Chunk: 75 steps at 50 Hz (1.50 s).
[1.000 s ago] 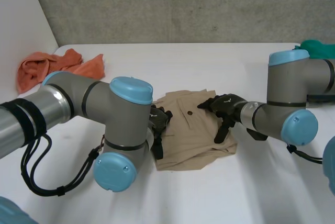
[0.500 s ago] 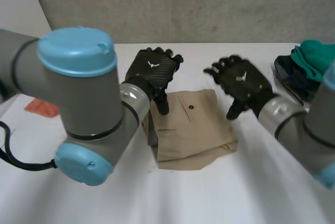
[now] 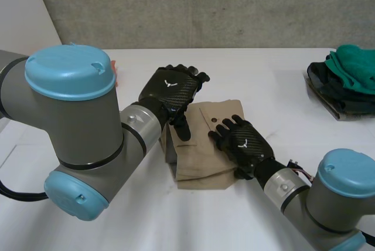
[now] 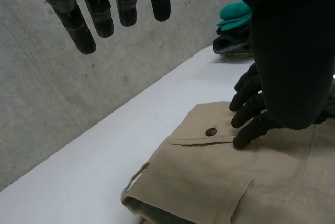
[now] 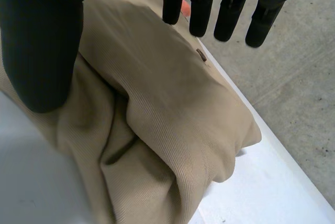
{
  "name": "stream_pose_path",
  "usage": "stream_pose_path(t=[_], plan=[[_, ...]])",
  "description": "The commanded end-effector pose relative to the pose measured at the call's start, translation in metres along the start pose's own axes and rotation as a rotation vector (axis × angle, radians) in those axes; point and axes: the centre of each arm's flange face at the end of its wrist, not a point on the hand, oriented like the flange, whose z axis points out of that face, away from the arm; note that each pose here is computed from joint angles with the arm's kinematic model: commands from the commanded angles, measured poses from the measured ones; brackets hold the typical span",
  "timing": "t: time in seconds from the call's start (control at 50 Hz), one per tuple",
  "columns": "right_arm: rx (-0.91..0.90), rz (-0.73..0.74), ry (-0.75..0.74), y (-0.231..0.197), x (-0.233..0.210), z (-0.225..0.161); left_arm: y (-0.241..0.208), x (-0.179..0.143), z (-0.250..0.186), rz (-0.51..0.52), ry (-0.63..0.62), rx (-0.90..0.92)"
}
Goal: Fold the laundry.
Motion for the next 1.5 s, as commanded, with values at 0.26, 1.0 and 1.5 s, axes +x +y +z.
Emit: stream_pose_path(t=[0.26, 1.0, 1.5], plan=[[0.065, -0.049, 0.027, 0.000, 0.010, 0.038, -0.002, 0.000, 0.000, 0.001, -0.003, 0.011], [0.635, -0.062, 0.588, -0.106, 0.274, 0.055, -0.032, -0.010, -0.007, -0.010, -0.035, 0.140], [0.351, 0.121, 0.638, 0.187, 0.387, -0.031, -0.029, -0.007, -0.008, -0.014, -0.027, 0.133]])
